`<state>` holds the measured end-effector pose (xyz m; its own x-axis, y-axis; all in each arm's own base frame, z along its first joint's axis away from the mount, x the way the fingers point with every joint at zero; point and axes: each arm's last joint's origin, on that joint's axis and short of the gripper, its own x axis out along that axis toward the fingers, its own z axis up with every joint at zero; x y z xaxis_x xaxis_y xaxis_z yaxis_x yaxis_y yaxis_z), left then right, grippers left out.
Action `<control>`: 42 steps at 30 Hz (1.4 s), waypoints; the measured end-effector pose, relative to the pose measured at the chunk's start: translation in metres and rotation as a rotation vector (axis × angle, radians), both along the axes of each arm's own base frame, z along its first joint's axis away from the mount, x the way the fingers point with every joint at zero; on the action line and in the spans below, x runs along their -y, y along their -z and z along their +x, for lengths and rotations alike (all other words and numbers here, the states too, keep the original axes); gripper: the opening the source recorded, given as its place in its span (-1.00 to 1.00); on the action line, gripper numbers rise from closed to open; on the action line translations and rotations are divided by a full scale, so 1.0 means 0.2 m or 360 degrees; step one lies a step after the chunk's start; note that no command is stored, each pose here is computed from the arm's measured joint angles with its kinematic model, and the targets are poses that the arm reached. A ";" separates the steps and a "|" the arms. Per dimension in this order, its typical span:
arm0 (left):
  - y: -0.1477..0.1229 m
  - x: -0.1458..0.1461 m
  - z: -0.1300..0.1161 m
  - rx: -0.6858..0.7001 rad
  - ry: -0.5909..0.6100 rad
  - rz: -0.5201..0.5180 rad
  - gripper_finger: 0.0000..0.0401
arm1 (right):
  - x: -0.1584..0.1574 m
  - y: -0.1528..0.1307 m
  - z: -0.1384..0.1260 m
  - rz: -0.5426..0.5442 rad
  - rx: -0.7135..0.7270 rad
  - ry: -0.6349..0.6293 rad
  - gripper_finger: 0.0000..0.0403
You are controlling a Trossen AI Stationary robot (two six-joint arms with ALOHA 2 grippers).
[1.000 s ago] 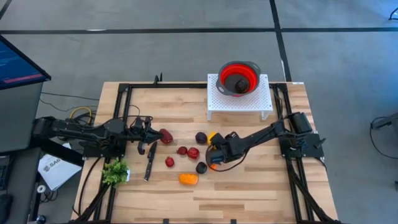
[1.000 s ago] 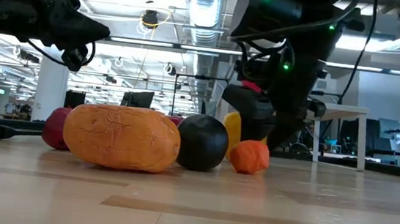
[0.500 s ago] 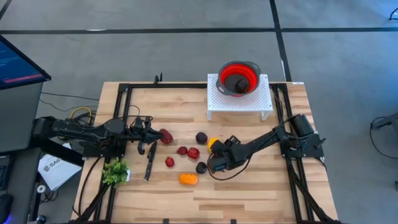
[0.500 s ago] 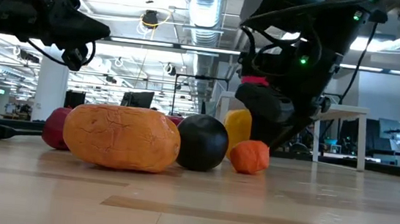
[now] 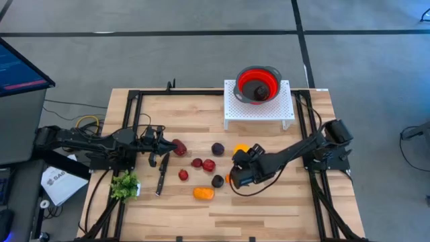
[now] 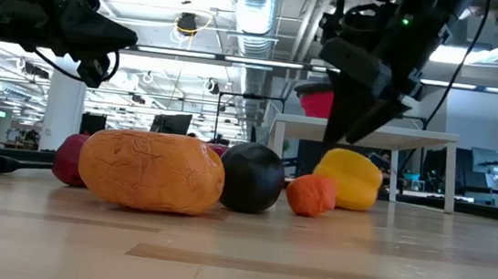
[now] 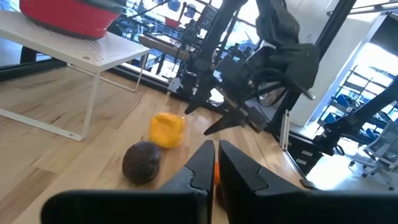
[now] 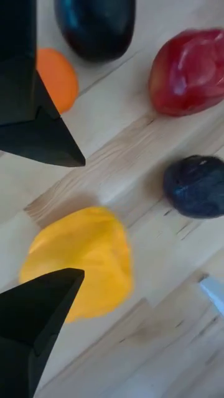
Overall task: Pick & Place Fruit
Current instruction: Put the yellow bell pepper into the orange strainer bowl on the shelf
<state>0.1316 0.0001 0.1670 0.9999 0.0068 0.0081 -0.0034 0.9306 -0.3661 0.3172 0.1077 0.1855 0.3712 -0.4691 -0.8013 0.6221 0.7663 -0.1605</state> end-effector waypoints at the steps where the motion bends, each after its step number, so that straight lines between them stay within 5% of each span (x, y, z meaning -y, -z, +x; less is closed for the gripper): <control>1: 0.00 0.00 0.00 -0.0003 0.0000 0.0000 -0.91 | 0.00 0.00 0.00 -0.0002 0.0000 -0.0004 0.37; 15: 0.00 0.00 0.00 -0.0001 0.0000 0.0001 -0.91 | 0.20 0.00 0.04 0.0113 -0.0368 -0.0406 0.96; 25: 0.00 0.00 0.00 -0.0001 0.0000 0.0001 -0.91 | 0.41 0.02 0.07 0.0240 -0.0481 -0.0428 0.86; 42: 0.00 0.00 0.00 0.0000 0.0000 0.0001 -0.91 | 0.43 0.02 0.07 0.0305 -0.0498 -0.0495 0.85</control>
